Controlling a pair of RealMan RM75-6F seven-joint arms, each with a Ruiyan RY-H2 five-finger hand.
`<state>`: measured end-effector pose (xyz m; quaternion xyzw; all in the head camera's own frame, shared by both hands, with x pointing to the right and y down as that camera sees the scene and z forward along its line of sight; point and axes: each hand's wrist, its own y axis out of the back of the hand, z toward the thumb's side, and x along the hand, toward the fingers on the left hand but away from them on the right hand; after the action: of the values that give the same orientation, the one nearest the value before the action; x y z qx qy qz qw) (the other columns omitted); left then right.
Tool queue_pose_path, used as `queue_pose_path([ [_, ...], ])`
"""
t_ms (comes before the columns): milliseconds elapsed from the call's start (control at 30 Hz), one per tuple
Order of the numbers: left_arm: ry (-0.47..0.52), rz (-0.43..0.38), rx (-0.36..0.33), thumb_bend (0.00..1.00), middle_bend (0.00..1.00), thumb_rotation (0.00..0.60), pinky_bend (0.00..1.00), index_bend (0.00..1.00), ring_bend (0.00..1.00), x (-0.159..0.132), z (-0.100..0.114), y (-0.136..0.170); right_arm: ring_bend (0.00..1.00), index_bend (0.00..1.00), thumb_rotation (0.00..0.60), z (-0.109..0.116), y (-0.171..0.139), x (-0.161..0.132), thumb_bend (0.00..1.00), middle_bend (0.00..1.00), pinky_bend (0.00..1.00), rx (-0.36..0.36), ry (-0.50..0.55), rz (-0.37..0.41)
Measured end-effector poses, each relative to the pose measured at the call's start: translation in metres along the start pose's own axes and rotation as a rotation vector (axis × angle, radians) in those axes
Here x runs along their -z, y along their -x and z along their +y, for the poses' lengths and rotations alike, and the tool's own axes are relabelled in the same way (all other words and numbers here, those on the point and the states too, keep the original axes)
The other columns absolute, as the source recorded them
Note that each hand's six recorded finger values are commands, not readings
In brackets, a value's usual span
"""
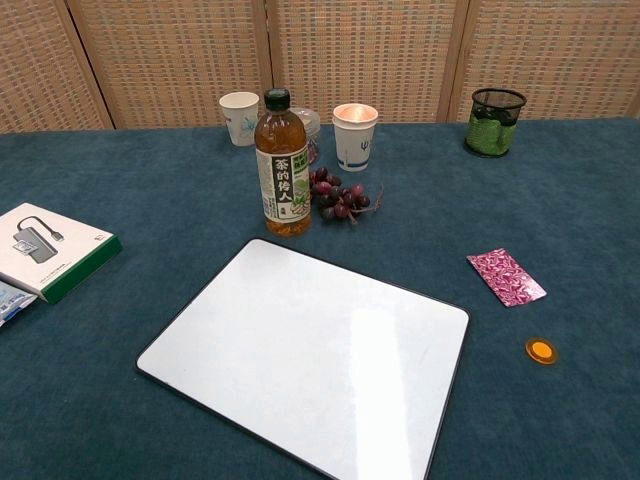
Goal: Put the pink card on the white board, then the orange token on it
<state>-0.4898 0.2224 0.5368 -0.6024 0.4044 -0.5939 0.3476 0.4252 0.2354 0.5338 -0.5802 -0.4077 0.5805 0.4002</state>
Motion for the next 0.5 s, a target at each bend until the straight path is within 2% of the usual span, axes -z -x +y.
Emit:
queue_pose_path([
  [367,-0.007,0.005,0.006,0.0,0.0,0.6,0.0,0.0,0.0,0.0,-0.001,-0.001,0.0,0.0,0.6,-0.006,0.002,-0.002,0.0,0.0,0.0,-0.029,0.012,0.013],
  [500,-0.005,0.003,-0.006,0.0,0.0,0.6,0.0,0.0,0.0,-0.001,0.001,-0.002,0.0,0.0,0.6,-0.013,0.011,-0.011,0.0,0.0,0.0,-0.067,0.013,0.059],
])
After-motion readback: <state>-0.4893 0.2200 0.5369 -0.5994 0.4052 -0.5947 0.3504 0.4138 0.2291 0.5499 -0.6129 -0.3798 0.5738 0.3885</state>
